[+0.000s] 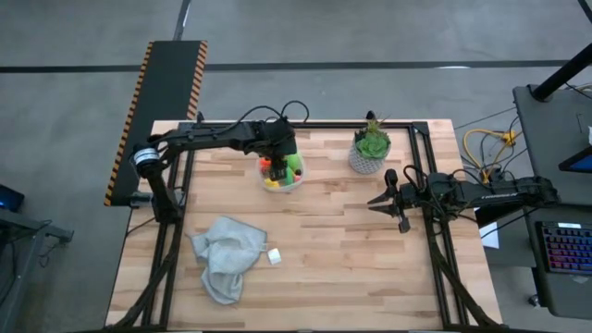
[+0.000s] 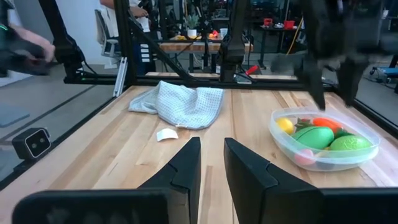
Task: Pick and placing Produce into tupperware
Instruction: Return to Home Position
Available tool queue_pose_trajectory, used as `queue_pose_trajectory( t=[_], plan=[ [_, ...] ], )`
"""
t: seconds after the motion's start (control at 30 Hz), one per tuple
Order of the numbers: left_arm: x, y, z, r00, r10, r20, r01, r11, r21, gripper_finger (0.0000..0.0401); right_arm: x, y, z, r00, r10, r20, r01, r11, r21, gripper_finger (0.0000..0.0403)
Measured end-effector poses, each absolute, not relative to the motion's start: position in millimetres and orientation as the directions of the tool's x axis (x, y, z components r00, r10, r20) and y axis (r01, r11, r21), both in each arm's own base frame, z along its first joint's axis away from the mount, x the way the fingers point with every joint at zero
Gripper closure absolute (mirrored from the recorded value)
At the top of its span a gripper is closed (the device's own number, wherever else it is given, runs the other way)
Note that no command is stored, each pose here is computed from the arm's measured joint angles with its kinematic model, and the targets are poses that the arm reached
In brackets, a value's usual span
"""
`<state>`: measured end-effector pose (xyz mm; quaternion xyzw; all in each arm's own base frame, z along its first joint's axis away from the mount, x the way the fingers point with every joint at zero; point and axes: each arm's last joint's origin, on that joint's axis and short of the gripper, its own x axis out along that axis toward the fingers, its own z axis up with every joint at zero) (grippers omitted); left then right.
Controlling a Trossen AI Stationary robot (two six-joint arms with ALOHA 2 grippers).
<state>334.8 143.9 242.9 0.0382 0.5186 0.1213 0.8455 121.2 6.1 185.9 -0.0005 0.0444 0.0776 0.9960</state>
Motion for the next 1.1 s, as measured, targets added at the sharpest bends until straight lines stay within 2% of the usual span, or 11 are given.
queue_pose_trajectory(
  t=[0.07,0.2,0.33,0.5,0.67,0.73,0.83,1.1],
  plan=[
    [340.0,135.8,260.0,0.563,0.201,-0.801,-0.128,0.98,0.155,0.0217,121.2,6.1,185.5,0.984,0.155,-0.092,-0.154,0.988,0.015,0.0339],
    [340.4,115.4,311.9,0.834,0.087,-0.545,-0.019,0.991,0.129,0.0236,121.1,6.1,184.8,0.983,0.154,-0.1,-0.153,0.988,0.021,0.0339],
    [321.8,87.5,349.4,0.958,0.005,-0.287,0.048,0.983,0.176,0.026,121.4,6.1,188.7,0.986,0.153,-0.059,-0.153,0.988,0.018,0.0339],
    [286.9,40.0,365.5,0.997,-0.043,-0.066,0.06,0.954,0.294,0.0304,121.5,6.0,203.0,0.989,0.151,-0.009,-0.151,0.989,0.011,0.0339],
    [246.5,0.9,346.8,0.992,0.124,-0.013,-0.108,0.908,0.405,0.0373,121.1,5.9,215.3,0.988,0.15,0.023,-0.15,0.989,-0.005,0.0339],
    [230.1,-10.4,339.2,0.993,0.116,-0.001,-0.105,0.908,0.407,0.0393,120.9,5.9,218.8,0.988,0.148,0.034,-0.147,0.989,-0.015,0.0339],
    [202.6,-19.4,332.9,0.998,0.066,0.003,-0.062,0.917,0.394,0.0394,120.8,5.8,222.9,0.988,0.146,0.043,-0.145,0.989,-0.033,0.0339],
    [130.8,-12.2,333.4,0.999,0.043,0.011,-0.044,0.963,0.265,0.04,120.3,5.8,228.2,0.988,0.146,0.058,-0.143,0.989,-0.043,0.0339]
  ],
)
